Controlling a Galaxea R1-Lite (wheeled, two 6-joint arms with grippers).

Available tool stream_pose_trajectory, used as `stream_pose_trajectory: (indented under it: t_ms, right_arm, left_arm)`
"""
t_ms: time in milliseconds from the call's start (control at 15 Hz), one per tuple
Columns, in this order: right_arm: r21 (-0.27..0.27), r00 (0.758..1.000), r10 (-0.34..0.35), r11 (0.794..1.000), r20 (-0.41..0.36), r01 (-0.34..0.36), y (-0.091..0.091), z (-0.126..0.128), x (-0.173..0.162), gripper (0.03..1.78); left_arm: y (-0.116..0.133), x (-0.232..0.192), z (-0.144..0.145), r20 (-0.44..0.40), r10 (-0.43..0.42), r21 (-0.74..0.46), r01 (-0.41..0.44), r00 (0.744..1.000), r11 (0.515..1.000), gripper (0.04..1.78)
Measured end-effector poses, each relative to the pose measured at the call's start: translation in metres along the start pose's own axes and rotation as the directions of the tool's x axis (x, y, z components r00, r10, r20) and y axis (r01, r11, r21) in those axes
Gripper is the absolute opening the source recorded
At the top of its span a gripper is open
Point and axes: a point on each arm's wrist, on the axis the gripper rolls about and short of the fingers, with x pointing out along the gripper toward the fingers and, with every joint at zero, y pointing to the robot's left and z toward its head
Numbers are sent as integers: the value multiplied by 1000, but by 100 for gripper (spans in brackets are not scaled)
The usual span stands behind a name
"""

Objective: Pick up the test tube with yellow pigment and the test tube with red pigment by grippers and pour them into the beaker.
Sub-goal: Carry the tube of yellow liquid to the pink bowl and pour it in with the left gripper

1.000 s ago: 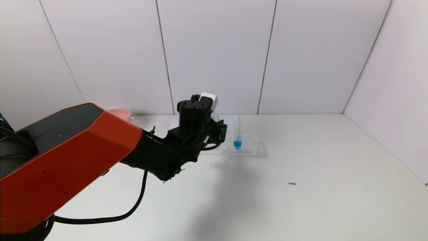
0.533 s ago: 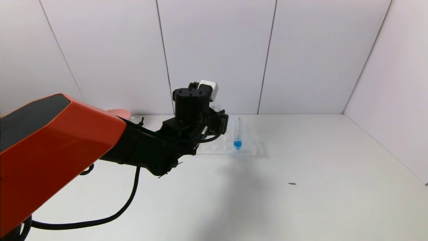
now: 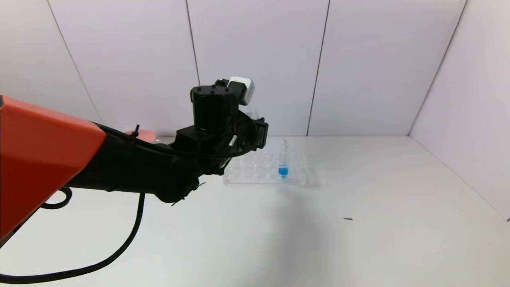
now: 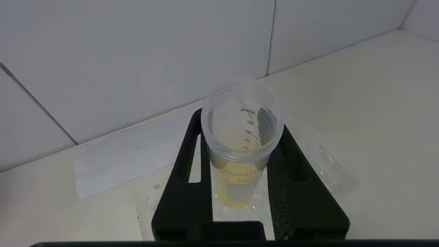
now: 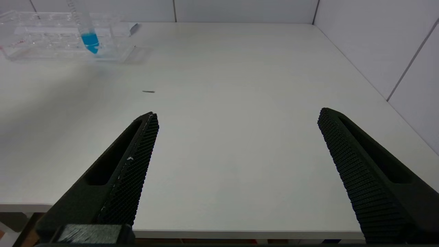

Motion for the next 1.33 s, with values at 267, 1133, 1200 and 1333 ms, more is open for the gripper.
stream_pose_trajectory:
  t_ms: [267,1133,1200,1333]
  right_arm:
    - [0,1000,0,1000,0,0,0,0,0,170]
    - [0,1000,-1,1000,0,1,0,0,0,170]
    - [0,1000,-1,1000,0,1,0,0,0,170]
    - [0,1000,0,1000,0,0,0,0,0,170]
  left_arm:
    - [9,-19,20,10,12,1,-12,1000,1000,47]
    - [70,-63,53,-1,145,7,-145,989,989,47]
    - [75,-65,54,-2,157,6,-157,988,988,47]
    - [88,-67,55,-1,179,4,-179,984,984,47]
